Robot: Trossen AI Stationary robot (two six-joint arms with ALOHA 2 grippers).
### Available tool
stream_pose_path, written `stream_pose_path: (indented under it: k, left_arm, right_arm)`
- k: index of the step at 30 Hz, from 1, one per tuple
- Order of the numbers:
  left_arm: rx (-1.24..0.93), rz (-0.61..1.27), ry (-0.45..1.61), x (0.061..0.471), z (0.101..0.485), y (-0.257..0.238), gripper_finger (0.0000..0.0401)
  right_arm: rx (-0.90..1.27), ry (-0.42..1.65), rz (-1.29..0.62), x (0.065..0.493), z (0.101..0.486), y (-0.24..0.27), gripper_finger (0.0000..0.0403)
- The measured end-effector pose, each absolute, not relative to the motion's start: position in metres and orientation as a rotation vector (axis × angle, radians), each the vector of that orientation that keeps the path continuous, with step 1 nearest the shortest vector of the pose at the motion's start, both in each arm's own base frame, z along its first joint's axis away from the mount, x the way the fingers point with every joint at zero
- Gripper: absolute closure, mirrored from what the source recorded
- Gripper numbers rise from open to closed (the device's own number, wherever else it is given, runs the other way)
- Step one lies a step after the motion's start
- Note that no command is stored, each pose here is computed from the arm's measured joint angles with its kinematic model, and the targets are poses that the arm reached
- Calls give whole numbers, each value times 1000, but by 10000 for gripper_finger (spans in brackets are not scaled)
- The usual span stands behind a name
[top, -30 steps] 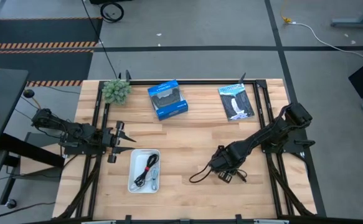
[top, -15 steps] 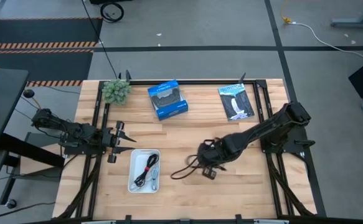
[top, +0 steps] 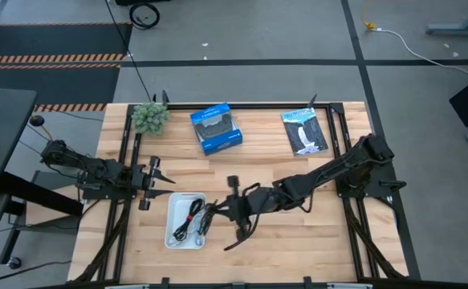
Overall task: Pick and place USB-C Cables
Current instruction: Put the black charger cable into the white bin
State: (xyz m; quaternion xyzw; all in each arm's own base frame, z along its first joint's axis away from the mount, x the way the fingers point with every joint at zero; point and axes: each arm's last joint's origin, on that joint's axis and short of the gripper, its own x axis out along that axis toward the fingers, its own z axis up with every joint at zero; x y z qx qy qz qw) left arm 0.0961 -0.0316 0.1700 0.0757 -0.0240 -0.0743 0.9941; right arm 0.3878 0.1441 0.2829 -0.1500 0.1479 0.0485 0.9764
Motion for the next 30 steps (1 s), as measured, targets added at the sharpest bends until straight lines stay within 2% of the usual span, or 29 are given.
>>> stream_pose_path:
  k: [7, 10, 16, 22, 30]
  left_arm:
    - [158, -151, -29, 97, 168, -32, 259]
    - [159, -150, -27, 97, 168, -32, 259]
    - [158, -150, -29, 97, 168, -32, 259]
    - [158, -151, -28, 97, 168, -32, 259]
    - [158, -151, -28, 97, 168, -32, 259]
  right_arm:
    - [-413, 63, 176, 437, 233, 140, 381]
    - [-410, 49, 170, 459, 216, 132, 381]
    - [-465, 174, 227, 498, 193, 123, 381]
    - [-561, 232, 320, 521, 190, 118, 373]
    - [-687, 420, 360, 516, 178, 104, 296]
